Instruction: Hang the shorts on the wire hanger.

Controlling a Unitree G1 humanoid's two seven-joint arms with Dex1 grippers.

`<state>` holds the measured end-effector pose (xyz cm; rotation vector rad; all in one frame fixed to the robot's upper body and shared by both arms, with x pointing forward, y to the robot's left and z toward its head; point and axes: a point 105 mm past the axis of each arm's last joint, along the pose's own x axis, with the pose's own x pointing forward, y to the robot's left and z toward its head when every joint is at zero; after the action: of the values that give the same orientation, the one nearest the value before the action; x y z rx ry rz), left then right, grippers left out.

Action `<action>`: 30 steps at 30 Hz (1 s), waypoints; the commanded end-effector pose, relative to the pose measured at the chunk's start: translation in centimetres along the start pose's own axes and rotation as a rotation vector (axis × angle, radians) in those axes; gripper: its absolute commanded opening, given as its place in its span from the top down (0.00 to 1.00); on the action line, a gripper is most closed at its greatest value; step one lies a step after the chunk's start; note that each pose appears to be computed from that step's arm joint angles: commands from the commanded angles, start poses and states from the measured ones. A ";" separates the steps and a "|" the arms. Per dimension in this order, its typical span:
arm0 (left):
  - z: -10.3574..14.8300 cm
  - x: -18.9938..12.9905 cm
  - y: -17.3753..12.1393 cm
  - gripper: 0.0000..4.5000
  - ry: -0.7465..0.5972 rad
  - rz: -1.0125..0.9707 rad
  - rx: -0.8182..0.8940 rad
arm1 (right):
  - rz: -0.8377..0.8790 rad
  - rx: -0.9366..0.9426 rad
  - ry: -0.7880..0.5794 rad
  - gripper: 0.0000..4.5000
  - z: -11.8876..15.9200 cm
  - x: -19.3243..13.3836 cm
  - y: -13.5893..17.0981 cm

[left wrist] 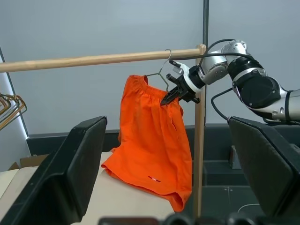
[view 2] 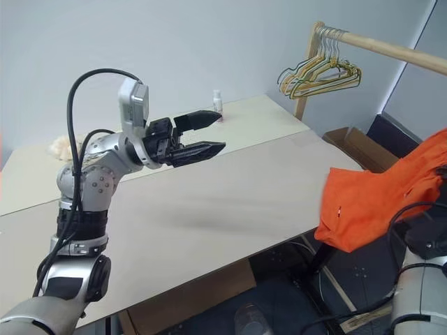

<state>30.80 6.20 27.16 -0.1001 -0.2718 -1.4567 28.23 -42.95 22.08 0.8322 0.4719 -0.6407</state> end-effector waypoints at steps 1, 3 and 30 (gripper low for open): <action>0.9 0.0 -0.5 0.00 -0.007 -0.008 0.032 | -0.040 0.005 -0.024 1.00 0.6 -0.5 -0.8; 0.9 -0.1 -0.5 0.00 -0.005 -0.005 0.033 | -0.067 -0.025 -0.042 1.00 0.6 -0.6 -0.9; 0.5 -0.7 -0.3 0.00 0.025 0.021 0.005 | -0.286 -0.717 -1.032 0.01 2.8 -8.8 6.3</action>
<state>30.46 6.72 26.74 -0.0923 -0.2302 -1.4333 26.77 -40.76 29.44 -0.1940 0.0225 -0.9985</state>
